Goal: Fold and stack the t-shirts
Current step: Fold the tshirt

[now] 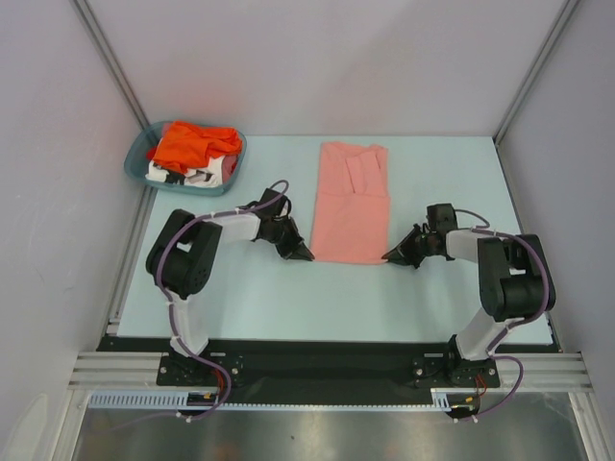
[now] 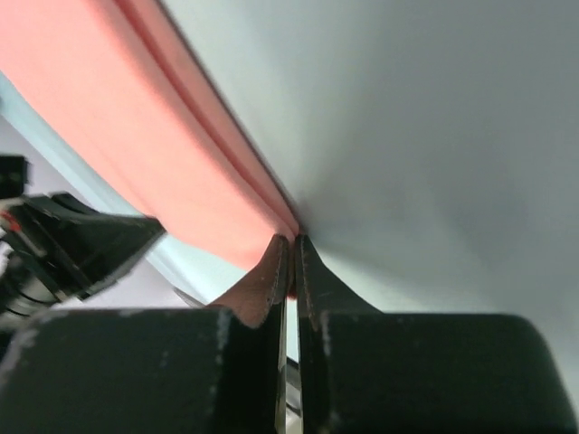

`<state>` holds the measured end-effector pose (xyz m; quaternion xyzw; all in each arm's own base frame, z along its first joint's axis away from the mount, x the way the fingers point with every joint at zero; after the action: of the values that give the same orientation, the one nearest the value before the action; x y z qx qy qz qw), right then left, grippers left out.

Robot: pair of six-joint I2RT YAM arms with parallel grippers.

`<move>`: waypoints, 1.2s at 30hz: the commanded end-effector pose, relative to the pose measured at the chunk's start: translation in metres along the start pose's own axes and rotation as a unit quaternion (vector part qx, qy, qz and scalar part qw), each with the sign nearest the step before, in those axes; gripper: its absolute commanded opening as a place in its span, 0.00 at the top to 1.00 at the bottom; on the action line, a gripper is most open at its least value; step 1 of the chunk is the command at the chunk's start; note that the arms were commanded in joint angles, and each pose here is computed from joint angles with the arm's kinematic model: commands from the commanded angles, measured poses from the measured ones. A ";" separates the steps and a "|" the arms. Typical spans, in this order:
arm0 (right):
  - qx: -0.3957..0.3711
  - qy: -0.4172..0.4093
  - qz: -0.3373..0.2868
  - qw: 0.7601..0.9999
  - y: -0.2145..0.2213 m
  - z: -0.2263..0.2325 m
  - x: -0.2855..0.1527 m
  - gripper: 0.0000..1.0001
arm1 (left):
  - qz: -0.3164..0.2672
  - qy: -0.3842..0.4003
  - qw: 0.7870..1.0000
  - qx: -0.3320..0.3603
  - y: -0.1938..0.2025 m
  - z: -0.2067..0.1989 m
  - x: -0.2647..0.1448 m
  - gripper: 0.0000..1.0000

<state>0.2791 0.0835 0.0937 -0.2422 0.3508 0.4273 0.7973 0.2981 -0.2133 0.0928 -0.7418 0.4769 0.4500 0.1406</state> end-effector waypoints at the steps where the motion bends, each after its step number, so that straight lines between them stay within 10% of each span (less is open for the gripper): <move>1: -0.042 0.058 0.027 0.997 0.028 -0.010 -0.006 1.00 | -0.064 -0.101 0.993 0.022 0.004 0.042 -0.006 1.00; 22: -0.083 0.052 0.036 0.995 0.136 -0.038 -0.081 1.00 | -0.061 -0.070 0.993 0.078 0.136 0.101 -0.056 1.00; 36: -0.147 -0.008 0.016 0.989 0.042 0.035 -0.076 1.00 | -0.080 -0.027 0.991 0.103 0.081 0.000 -0.072 1.00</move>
<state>0.1879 0.0904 0.1456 -0.3016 0.3453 0.4956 0.7377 0.1948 -0.2128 0.1543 -0.7436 0.4597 0.4200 0.2437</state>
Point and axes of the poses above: each gripper's point midway between its finger pads, its own x axis out along the fingers, its own z axis along the line the jaws close on, y = z × x, the point moved 10 cm from there along -x, back along the fingers, and after that the axes turned 12 degrees about -x, right-handed, at the moved point
